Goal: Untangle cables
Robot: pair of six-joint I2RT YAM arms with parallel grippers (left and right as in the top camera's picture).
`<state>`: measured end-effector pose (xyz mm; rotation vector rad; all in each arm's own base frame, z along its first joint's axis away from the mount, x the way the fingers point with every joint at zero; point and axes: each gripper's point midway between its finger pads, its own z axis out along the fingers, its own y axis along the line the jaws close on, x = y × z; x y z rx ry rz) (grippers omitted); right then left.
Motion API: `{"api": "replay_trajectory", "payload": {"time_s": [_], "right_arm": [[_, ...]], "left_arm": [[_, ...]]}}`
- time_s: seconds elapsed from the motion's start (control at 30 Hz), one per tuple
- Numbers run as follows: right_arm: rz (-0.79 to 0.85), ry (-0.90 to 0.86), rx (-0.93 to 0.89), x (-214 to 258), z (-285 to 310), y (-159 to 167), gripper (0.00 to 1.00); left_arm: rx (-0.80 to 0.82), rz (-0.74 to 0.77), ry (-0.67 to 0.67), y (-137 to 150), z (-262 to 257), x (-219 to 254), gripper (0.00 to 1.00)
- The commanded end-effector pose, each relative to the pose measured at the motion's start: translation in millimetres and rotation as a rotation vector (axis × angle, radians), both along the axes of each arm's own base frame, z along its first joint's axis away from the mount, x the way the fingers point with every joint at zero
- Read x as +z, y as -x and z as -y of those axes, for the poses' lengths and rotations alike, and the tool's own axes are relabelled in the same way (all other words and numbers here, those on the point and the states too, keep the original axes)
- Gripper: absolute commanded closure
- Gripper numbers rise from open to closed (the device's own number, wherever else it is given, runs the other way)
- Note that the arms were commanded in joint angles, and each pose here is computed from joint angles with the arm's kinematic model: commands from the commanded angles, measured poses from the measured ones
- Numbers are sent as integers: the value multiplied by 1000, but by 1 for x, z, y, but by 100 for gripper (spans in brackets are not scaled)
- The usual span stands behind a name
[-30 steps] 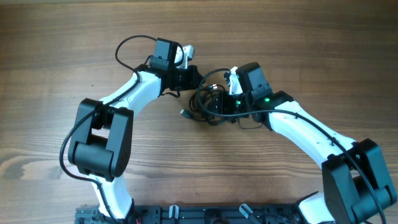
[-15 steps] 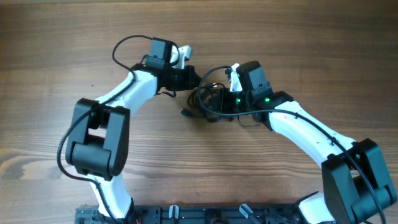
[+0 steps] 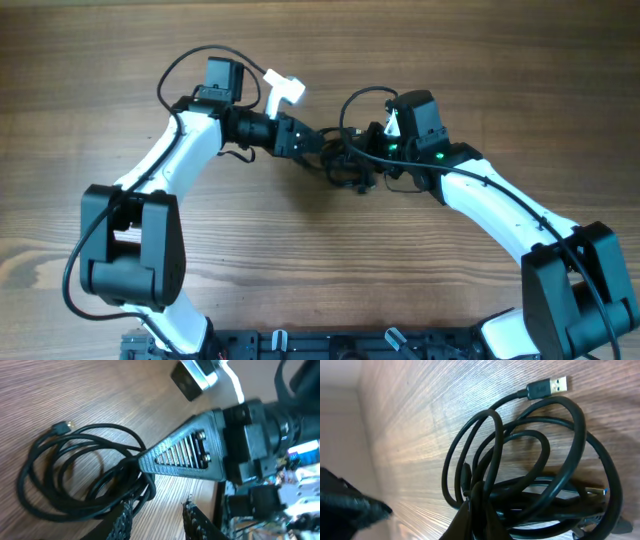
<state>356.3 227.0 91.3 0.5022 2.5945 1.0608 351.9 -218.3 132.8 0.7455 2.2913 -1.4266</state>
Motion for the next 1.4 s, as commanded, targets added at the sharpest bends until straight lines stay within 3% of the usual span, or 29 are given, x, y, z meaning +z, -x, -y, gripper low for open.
{"api": "replay_trajectory", "payload": {"time_s": [0.0,0.13,0.53,0.7,0.93,1.37], "right_arm": [[-67,-71,-60,3,-5,0,96],[-76,-107,-56,7,-10,0,96],[-138,-160,-78,10,-14,5,96],[-140,-163,-77,10,-15,5,96],[-124,-170,-76,12,-16,2,96],[-27,-112,31,12,-16,4,96]], "left_arm": [[-57,120,-77,5,9,-5,66],[-57,150,-199,4,14,-22,68],[-58,212,-308,2,30,-34,69],[-58,213,-308,2,30,-34,76],[-35,223,-362,-3,24,-40,96],[-21,228,-388,-6,19,-42,96]]}}
